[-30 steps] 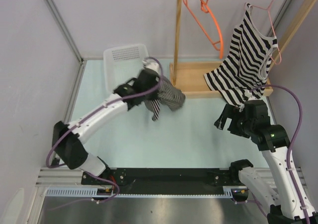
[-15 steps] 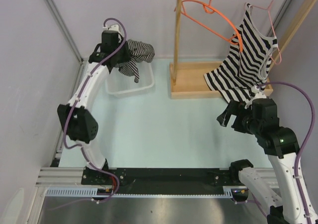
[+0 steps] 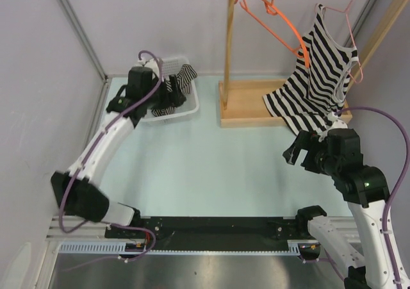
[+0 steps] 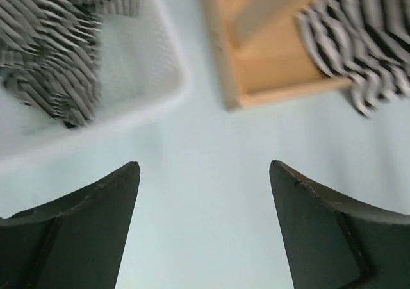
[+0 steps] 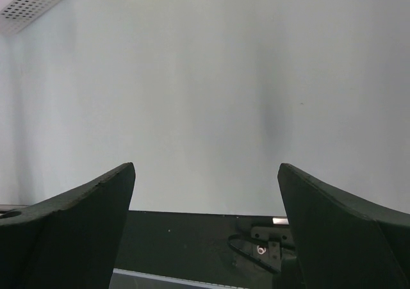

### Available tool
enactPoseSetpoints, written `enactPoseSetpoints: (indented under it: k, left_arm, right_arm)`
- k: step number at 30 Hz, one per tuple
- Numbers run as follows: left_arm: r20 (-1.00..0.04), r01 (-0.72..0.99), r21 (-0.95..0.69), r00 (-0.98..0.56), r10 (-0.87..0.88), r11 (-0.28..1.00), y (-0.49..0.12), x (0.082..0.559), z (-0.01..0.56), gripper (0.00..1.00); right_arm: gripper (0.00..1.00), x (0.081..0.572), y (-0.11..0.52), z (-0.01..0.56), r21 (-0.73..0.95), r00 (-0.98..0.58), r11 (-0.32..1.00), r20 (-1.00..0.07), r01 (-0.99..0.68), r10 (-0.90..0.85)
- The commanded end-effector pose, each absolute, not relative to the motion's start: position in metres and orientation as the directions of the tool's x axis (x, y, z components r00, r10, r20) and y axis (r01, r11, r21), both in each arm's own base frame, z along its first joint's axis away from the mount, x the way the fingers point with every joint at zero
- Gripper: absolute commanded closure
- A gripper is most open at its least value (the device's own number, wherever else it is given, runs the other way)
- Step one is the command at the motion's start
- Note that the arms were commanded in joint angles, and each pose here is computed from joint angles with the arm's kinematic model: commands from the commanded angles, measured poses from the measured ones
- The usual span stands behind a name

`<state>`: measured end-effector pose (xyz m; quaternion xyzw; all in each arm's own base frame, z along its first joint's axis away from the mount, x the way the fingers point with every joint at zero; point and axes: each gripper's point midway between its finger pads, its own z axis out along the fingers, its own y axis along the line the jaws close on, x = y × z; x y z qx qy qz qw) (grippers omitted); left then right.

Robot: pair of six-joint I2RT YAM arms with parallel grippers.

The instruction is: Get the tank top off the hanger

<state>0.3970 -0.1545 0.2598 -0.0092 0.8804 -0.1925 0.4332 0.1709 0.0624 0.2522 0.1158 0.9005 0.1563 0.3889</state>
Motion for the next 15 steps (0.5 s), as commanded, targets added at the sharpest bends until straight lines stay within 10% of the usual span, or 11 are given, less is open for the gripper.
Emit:
enactPoseSetpoints:
  k: [1, 15]
  left_arm:
    - [-0.764, 0.373, -0.463, -0.628, -0.149, 0.804, -0.203, 0.312, 0.266, 0.14]
    - [-0.642, 0.548, -0.703, -0.763, -0.072, 0.453, -0.255, 0.124, 0.214, 0.22]
  right_arm:
    - [0.00, 0.171, 0.052, 0.276, 0.353, -0.612, 0.930, -0.714, 0.104, 0.340]
    - [0.00, 0.185, 0.032, 0.299, 0.319, -0.540, 0.922, -0.748, 0.217, 0.386]
